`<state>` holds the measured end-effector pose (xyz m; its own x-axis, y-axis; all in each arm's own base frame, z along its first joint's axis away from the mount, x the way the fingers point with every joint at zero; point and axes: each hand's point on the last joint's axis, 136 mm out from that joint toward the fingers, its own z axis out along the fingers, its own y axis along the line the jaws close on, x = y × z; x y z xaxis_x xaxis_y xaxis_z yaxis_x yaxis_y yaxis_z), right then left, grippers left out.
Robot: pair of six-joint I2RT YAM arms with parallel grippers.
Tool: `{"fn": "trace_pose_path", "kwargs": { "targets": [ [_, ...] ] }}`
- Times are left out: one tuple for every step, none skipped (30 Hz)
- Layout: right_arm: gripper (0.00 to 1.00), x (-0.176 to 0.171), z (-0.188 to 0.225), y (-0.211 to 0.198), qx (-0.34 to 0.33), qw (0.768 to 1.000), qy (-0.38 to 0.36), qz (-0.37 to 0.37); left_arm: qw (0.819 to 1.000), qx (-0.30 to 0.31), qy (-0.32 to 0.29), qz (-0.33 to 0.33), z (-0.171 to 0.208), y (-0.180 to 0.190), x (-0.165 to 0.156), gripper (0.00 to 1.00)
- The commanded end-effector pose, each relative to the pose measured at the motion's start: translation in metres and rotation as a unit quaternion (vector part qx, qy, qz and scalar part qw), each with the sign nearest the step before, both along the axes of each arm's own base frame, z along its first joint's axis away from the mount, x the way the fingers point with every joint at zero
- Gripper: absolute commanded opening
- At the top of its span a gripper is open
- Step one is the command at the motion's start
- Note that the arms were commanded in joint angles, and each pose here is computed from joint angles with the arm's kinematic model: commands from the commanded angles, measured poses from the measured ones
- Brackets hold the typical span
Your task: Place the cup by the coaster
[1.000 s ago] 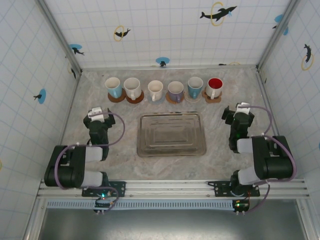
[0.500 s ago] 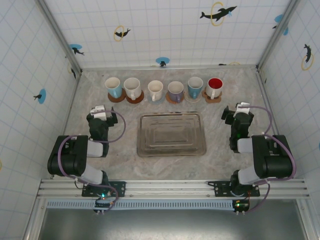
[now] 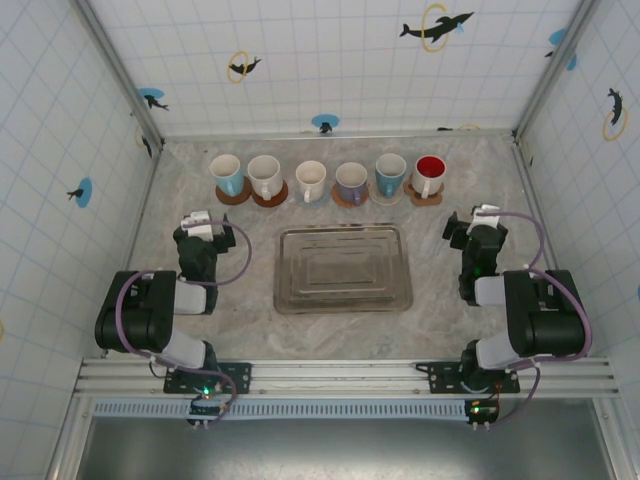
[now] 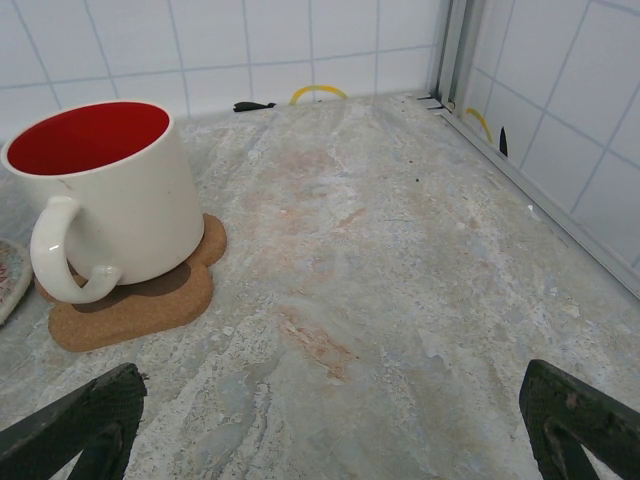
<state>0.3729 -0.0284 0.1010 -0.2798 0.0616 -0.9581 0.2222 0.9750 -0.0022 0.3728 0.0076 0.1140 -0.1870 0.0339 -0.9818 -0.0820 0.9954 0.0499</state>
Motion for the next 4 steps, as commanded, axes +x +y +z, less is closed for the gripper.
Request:
{"fn": "trace_pose_path", "kwargs": {
  "targets": [
    [0.99,0.0087,0.0179,-0.0012,0.001,0.999,-0.032,-0.003,1.0,0.0,-0.016,-0.007,0.0101,-0.0011,0.005,0.98],
    [0.99,0.0087,0.0178,-0.0009,0.001,1.0,-0.031,-0.003,1.0,0.0,-0.016,-0.007,0.01,-0.0012,0.005,0.98],
    [0.99,0.0087,0.0179,-0.0012,0.001,0.999,-0.032,-0.003,1.0,0.0,-0.017,-0.007,0.0105,-0.0011,0.0052,0.98],
    [0.99,0.0087,0.0179,-0.0012,0.001,0.999,-0.032,-0.003,1.0,0.0,-0.015,-0.007,0.0096,-0.0014,0.005,0.98]
  ]
}}
